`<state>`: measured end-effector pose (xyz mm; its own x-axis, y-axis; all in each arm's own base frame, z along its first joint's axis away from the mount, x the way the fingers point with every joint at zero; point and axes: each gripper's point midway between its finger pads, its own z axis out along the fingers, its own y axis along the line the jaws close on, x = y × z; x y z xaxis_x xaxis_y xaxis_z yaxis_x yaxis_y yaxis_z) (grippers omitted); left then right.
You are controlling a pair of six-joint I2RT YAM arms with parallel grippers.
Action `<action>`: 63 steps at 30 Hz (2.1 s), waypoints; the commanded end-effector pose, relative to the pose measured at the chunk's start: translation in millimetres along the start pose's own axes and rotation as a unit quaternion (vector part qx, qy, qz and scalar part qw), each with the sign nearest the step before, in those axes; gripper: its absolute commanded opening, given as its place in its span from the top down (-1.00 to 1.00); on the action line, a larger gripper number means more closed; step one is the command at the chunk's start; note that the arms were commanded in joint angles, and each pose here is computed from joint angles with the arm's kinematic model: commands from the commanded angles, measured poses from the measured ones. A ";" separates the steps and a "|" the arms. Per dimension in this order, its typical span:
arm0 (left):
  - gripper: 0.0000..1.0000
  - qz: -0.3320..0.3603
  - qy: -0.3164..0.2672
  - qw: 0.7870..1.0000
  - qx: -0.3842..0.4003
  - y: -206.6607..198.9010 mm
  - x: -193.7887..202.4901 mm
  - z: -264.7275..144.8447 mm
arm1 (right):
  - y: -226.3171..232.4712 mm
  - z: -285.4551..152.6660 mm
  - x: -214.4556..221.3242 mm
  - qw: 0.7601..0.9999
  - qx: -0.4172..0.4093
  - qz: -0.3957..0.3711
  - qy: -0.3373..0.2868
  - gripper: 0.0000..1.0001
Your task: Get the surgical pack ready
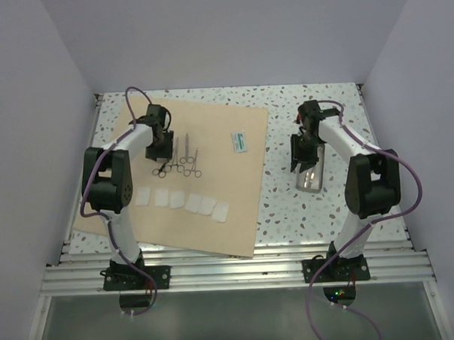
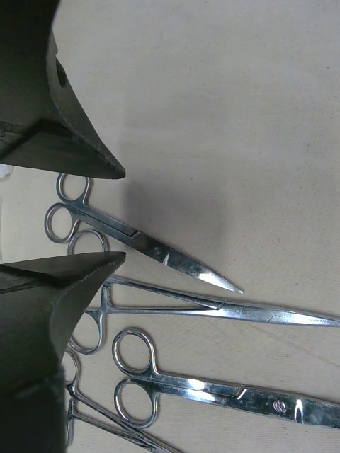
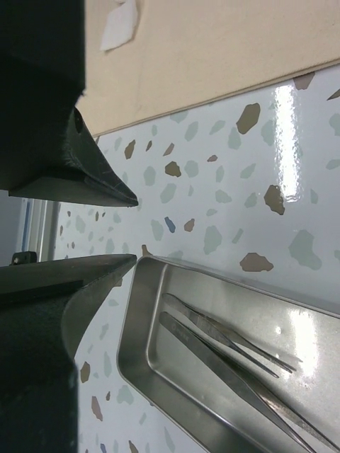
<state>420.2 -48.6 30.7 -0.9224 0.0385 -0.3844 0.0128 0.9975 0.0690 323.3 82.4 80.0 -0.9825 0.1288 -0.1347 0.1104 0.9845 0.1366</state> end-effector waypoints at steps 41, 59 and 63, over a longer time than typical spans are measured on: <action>1.00 -0.003 -0.013 1.000 0.007 -2.3 0.6 8.2 | 28.0 -21.8 -6.4 0.998 -0.031 -0.039 -0.027 0.26; 0.72 -0.039 -0.038 0.998 0.034 -8.7 -21.9 -40.4 | 74.3 -30.1 -9.4 0.994 -0.080 -0.061 -0.036 0.25; 0.14 -0.041 -0.036 0.998 0.037 -12.0 -31.1 -24.9 | 71.6 -30.4 -7.3 0.995 -0.075 -0.063 -0.034 0.25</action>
<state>422.4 -61.0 62.9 -0.9013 -0.0194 -0.4328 -0.0183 0.9998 -0.0067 329.3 144.2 105.8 -0.9808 0.0133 -0.1947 -0.0336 0.9712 0.2357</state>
